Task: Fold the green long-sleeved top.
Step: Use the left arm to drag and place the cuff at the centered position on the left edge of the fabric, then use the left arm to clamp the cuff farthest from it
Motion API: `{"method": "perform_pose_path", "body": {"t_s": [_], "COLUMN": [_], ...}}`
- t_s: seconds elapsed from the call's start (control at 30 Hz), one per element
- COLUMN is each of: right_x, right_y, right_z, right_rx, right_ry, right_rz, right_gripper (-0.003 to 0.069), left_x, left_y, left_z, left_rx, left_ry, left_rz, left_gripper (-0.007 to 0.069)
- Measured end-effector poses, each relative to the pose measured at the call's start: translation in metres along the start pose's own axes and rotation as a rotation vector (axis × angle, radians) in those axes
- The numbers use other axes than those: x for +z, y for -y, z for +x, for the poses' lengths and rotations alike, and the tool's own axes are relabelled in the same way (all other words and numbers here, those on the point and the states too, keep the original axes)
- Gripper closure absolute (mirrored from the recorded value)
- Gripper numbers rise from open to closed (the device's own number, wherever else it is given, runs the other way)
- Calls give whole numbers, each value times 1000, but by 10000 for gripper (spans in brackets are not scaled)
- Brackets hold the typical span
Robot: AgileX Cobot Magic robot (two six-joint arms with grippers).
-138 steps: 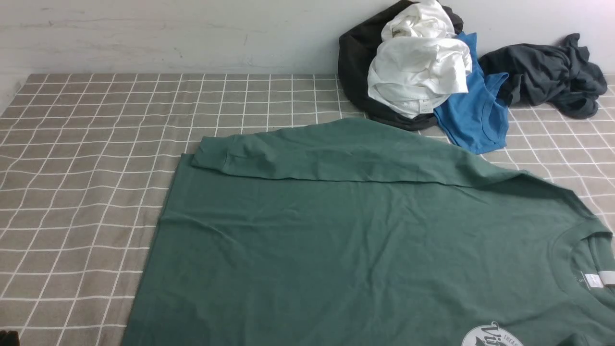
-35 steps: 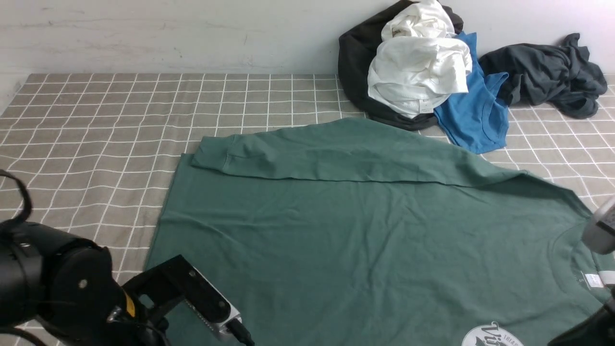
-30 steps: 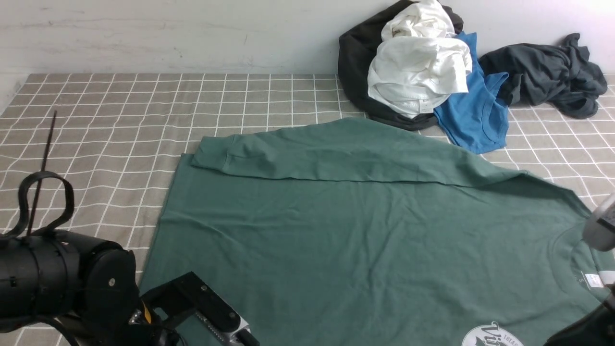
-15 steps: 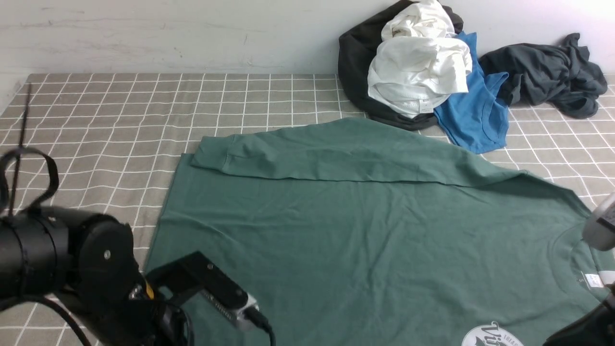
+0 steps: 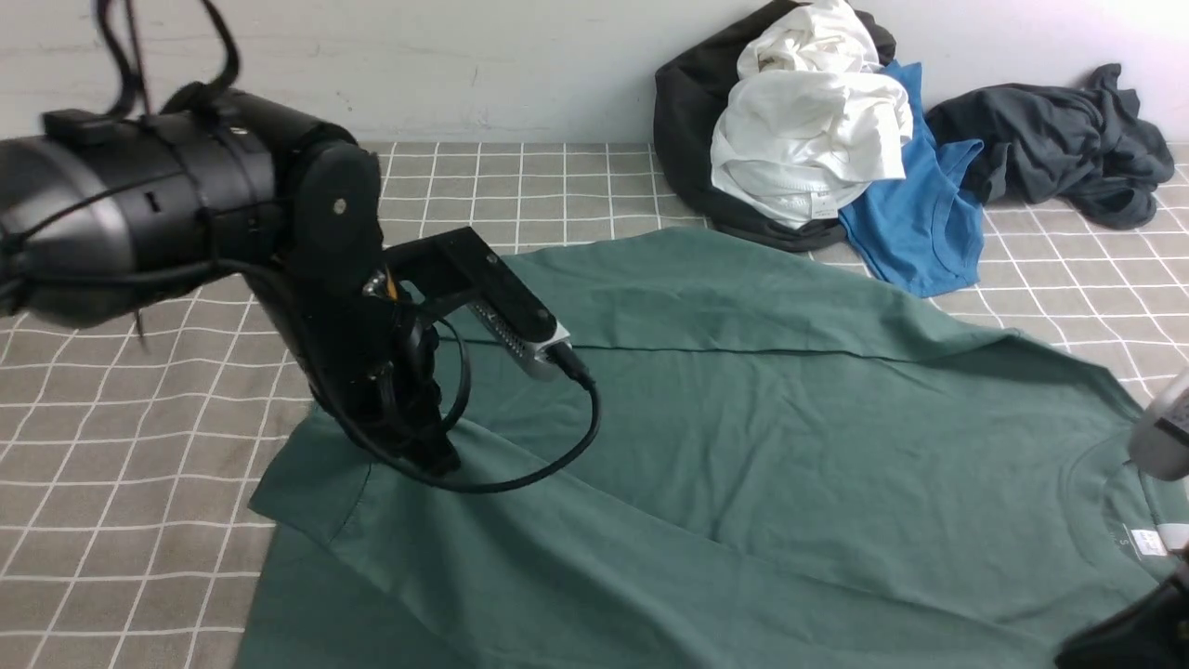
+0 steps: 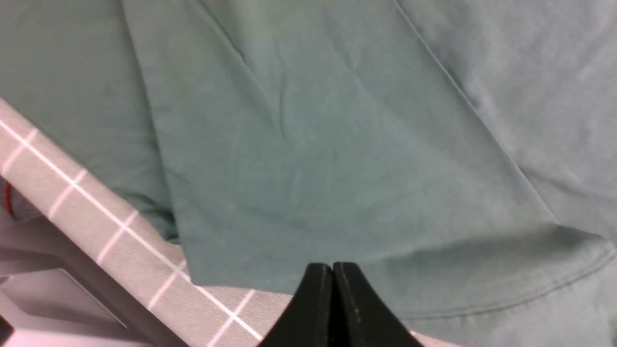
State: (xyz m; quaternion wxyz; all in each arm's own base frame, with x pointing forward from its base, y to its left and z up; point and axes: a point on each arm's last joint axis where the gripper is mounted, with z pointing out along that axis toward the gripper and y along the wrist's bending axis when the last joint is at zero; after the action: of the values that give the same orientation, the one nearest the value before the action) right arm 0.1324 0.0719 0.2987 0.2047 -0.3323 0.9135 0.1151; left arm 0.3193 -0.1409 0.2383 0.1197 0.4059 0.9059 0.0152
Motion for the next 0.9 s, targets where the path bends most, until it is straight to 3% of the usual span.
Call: {"method": "perform_pose_path", "body": {"t_s": [0.13, 0.23, 0.3, 0.33, 0.47, 0.57, 0.9], "right_x": [0, 0, 0, 1, 9, 15, 33], "right_y": [1, 2, 2, 4, 11, 17, 27], "right_z": [1, 1, 1, -1, -10, -19, -41], "right_rx": [-8, -12, -13, -15, -25, -27, -11], "right_ry": [-9, -11, -8, -8, 0, -8, -52], "right_rz": [13, 22, 26, 33, 70, 83, 63], "right_gripper": [673, 673, 673, 673, 673, 673, 673], "left_x": [24, 41, 43, 40, 26, 22, 89], "left_y": [-16, -28, -37, -48, -79, -102, -161], "left_z": [-8, -11, -15, -19, -28, -34, -57], "left_rx": [-45, -84, -133, -202, -334, -411, -652], "left_ry": [-42, -66, -57, -30, 60, 121, 252], "left_rz": [7, 17, 15, 8, -7, 0, 45], "left_gripper": [567, 498, 429, 346, 162, 90, 53]}}
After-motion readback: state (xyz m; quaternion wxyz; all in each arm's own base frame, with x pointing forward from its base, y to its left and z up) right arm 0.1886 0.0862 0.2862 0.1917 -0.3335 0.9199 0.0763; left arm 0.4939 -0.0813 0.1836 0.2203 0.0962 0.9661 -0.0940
